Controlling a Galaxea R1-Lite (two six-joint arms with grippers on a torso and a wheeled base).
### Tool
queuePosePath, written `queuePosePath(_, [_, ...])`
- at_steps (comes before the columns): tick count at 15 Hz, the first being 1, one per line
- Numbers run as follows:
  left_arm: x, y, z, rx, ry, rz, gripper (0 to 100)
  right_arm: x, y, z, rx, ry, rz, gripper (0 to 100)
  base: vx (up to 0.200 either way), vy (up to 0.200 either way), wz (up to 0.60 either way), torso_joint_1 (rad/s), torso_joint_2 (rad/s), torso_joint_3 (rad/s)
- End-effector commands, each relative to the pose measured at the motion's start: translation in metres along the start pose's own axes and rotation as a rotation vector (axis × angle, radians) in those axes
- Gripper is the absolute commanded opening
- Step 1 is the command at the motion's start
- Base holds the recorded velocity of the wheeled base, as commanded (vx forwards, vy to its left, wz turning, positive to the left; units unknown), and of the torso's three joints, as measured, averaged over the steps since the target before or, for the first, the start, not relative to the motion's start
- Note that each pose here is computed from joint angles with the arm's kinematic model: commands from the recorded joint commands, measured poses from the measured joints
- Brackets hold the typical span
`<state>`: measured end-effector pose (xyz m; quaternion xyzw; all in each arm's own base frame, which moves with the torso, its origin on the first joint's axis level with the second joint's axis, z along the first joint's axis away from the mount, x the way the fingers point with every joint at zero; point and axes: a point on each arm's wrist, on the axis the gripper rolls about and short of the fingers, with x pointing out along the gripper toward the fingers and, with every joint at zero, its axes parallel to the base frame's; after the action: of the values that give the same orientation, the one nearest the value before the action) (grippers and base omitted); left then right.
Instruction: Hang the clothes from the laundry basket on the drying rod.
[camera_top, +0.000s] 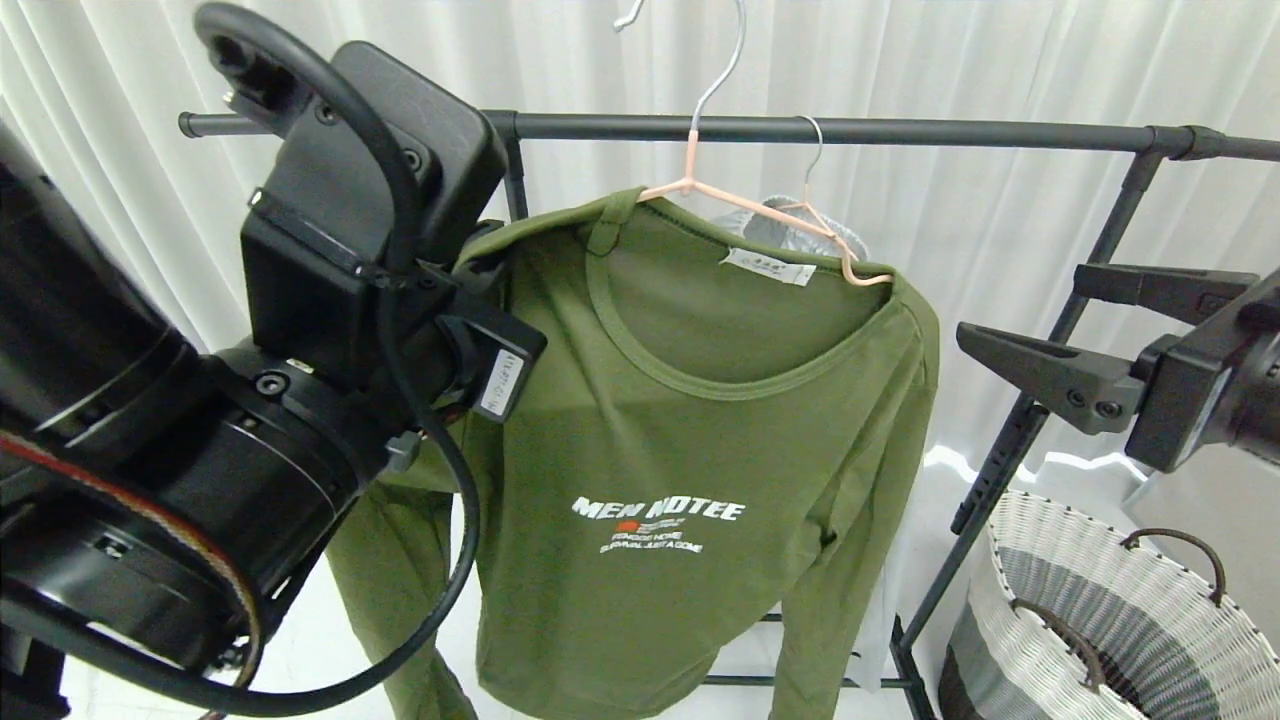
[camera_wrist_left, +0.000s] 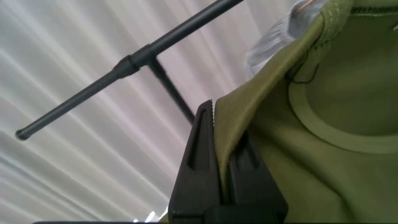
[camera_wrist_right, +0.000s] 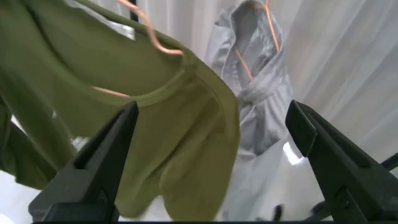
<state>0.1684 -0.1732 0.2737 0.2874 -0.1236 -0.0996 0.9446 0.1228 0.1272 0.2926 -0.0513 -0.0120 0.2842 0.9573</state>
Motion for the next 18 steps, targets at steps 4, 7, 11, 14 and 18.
queuePosePath(4, [-0.005, -0.012, 0.004, -0.014, -0.044, -0.078, 0, 0.005, 0.004, -0.002, -0.149, 0.000, 0.069, 100, 0.000, 0.000, 0.00, 0.000, 0.00, 0.000])
queuePosePath(7, [-0.007, -0.014, 0.001, -0.002, -0.080, -0.136, 0, 0.005, 0.005, 0.000, -0.186, -0.019, 0.131, 100, 0.000, 0.000, 0.00, 0.000, 0.00, 0.000])
queuePosePath(11, [-0.010, -0.017, 0.005, -0.014, -0.103, -0.146, 0, 0.020, 0.009, 0.006, -0.208, -0.024, 0.133, 100, 0.000, 0.000, 0.00, 0.000, 0.00, 0.000])
queuePosePath(14, [-0.012, -0.020, 0.004, -0.014, -0.111, -0.152, 0, 0.035, 0.012, 0.010, -0.226, -0.022, 0.132, 100, 0.000, 0.000, 0.00, 0.000, 0.00, 0.000])
queuePosePath(18, [-0.014, -0.022, 0.003, -0.013, -0.113, -0.163, 0, 0.047, 0.010, 0.012, -0.238, -0.026, 0.106, 100, 0.000, 0.000, 0.00, 0.000, 0.00, 0.000])
